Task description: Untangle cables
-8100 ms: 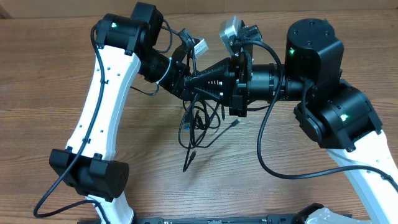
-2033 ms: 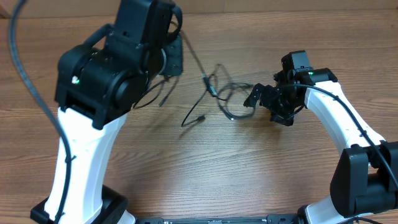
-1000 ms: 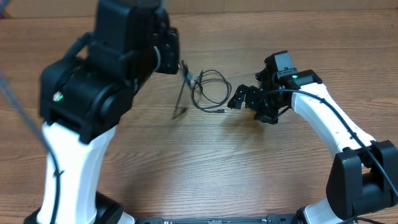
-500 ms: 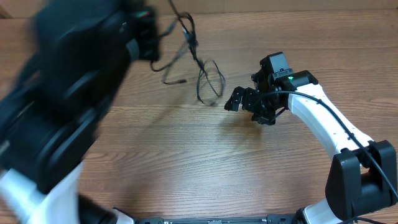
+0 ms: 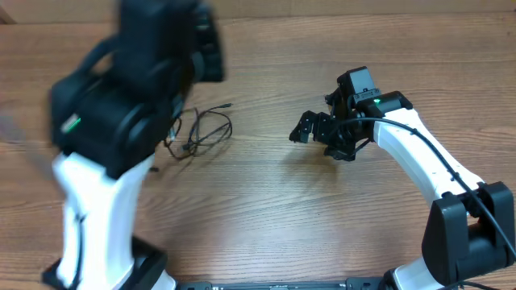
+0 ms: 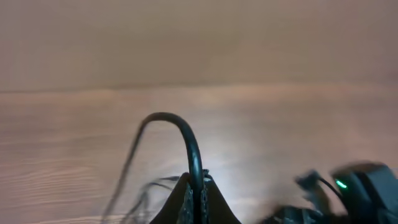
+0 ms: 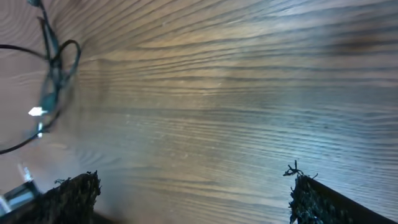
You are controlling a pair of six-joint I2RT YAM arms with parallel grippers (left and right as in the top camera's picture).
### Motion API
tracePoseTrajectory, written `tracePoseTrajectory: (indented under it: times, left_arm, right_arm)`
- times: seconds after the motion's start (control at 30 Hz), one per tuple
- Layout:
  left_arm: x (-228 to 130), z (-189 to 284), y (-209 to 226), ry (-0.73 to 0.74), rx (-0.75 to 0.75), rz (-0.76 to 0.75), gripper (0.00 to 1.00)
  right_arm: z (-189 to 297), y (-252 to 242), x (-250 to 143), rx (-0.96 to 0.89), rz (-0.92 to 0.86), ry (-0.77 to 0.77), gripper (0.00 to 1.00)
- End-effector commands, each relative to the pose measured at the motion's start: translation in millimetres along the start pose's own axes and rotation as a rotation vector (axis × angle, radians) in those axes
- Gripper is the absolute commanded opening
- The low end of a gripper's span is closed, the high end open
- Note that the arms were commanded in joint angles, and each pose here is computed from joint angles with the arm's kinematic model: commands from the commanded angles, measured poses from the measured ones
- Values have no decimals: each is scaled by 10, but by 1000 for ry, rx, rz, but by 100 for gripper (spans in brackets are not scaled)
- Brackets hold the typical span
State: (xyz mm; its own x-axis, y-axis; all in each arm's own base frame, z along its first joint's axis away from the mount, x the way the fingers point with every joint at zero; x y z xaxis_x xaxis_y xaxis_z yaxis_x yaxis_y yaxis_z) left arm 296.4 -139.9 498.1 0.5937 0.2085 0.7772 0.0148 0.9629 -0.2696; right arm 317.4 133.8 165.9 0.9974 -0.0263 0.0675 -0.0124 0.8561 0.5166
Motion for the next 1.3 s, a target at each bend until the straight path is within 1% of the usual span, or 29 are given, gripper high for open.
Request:
tracePoseTrajectory:
  times: [0.0,0.13,0.23,0.33,0.43,0.5,0.57,0.67,0.8,0.93,1.07,1.17,1.27]
  left_arm:
    - [-25,173,-217,53,-260,-48,4]
    - [5,265,-356,51,-414,-80,4]
    - [91,375,-373,-10,-446,-77,4]
    - [245,596,-257,-146,-375,-43,4]
    - [347,873,-44,-269,-255,67,4]
    - [341,1000,89,-303,-189,150,4]
    - [287,1055,164,-288,-158,197,4]
    - [151,1007,170,-190,-164,212,4]
    - [25,880,35,-48,-260,198,4]
    - [-12,813,-103,29,-364,186,4]
    - [-26,817,-129,51,-390,201,4]
    - [-25,818,-129,52,-390,210,4]
    - [-26,819,-128,52,-389,209,4]
  right_arm:
    - [-4,96,-26,93,19,24,100]
    - [18,242,0,238,79,26,100]
    - [25,271,46,259,59,6,100]
    - [31,290,89,269,59,-17,100]
    - [36,306,123,277,76,-37,100]
    - [42,323,154,287,90,-55,100]
    - [50,345,189,301,101,-74,100]
    - [87,441,240,382,151,-98,100]
    - [174,604,314,522,248,-135,100]
    - [187,668,354,535,360,-187,100]
    - [142,736,297,534,455,-186,100]
    - [65,859,200,537,574,-178,100]
    - [-22,935,139,491,641,-180,100]
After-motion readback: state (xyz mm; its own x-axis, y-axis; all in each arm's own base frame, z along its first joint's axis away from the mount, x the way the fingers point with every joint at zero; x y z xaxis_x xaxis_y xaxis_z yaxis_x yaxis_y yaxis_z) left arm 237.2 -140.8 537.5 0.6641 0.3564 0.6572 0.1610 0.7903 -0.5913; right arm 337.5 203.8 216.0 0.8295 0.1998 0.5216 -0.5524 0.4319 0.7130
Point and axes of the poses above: each gripper's point midway between its finger pads, its own z axis back along the fingers, its own y axis along the line the jaws close on, x = y × z, the point moved 8 cm from there along z, back along the fingers, and after that the axes turned 10 degrees about z, right-handed, at the moved point
